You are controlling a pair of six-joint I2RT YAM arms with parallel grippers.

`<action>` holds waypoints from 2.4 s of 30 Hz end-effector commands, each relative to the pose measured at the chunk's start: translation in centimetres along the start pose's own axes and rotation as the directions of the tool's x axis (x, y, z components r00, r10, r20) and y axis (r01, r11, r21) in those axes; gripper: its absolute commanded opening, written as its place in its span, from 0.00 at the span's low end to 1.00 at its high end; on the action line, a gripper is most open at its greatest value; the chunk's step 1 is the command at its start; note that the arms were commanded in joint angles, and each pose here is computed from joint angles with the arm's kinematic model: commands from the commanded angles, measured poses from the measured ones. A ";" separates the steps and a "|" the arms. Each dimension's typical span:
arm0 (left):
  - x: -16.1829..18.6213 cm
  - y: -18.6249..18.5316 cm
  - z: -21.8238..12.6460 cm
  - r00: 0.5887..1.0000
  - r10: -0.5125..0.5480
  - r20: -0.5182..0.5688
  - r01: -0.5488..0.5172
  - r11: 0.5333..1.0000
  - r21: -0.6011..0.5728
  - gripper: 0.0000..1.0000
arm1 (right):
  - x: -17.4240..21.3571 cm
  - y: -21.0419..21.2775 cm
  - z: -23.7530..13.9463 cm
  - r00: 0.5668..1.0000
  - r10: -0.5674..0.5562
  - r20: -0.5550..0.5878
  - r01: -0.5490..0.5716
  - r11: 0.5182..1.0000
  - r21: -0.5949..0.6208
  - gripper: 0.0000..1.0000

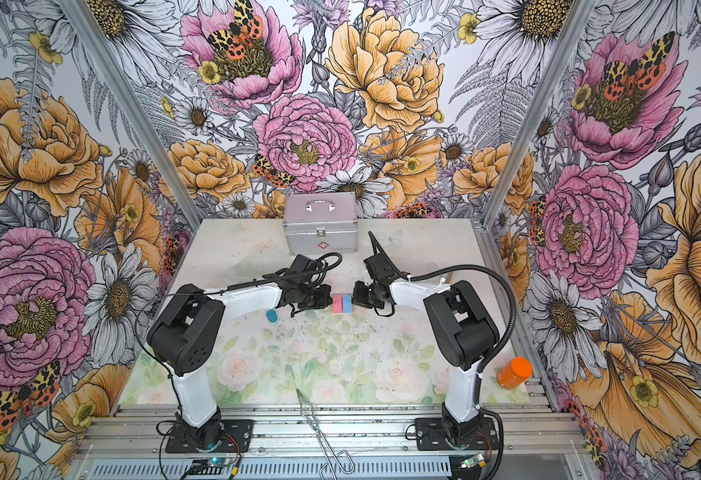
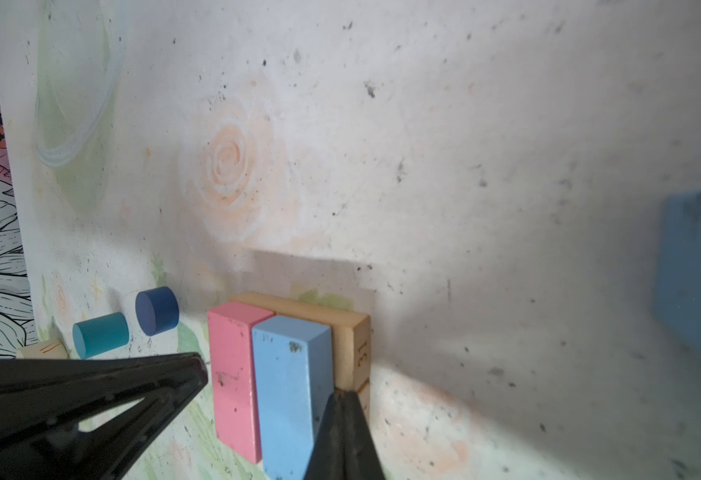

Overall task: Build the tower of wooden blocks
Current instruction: 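Press the pink and light-blue bars together between both grippers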

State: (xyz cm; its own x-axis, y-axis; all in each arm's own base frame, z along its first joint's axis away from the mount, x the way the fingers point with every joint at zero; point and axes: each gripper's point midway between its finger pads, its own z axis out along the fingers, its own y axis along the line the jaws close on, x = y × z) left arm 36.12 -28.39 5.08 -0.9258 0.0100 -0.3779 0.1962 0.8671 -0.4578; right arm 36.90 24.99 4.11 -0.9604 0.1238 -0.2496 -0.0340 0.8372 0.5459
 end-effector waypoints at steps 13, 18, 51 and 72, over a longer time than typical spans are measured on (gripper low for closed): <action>-0.1 -1.2 -0.8 1.000 0.012 0.020 -0.012 1.000 0.010 0.00 | -0.4 1.3 -0.4 1.000 -0.012 0.029 0.012 1.000 -0.028 0.00; -0.2 -1.3 -0.8 1.000 0.012 0.020 -0.013 1.000 0.013 0.00 | -0.3 1.5 -0.3 1.000 -0.013 0.025 0.014 0.999 -0.032 0.00; -0.8 -0.4 -0.1 1.000 0.005 0.015 -0.005 1.000 -0.003 0.00 | -0.3 1.7 -0.2 1.000 -0.014 0.025 0.015 0.999 -0.035 0.00; -3.5 -0.8 -3.8 0.992 0.020 0.123 -0.017 1.000 -0.026 0.00 | -0.3 1.0 -0.4 0.999 -0.004 0.033 0.005 1.000 -0.017 0.00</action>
State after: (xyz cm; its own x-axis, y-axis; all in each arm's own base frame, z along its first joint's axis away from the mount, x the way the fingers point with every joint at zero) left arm 36.77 -28.11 7.06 -0.9090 -0.0029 -0.4168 0.2010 0.8730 -0.4443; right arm 36.74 25.57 4.23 -0.9604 0.1241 -0.2493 -0.0359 0.8326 0.5528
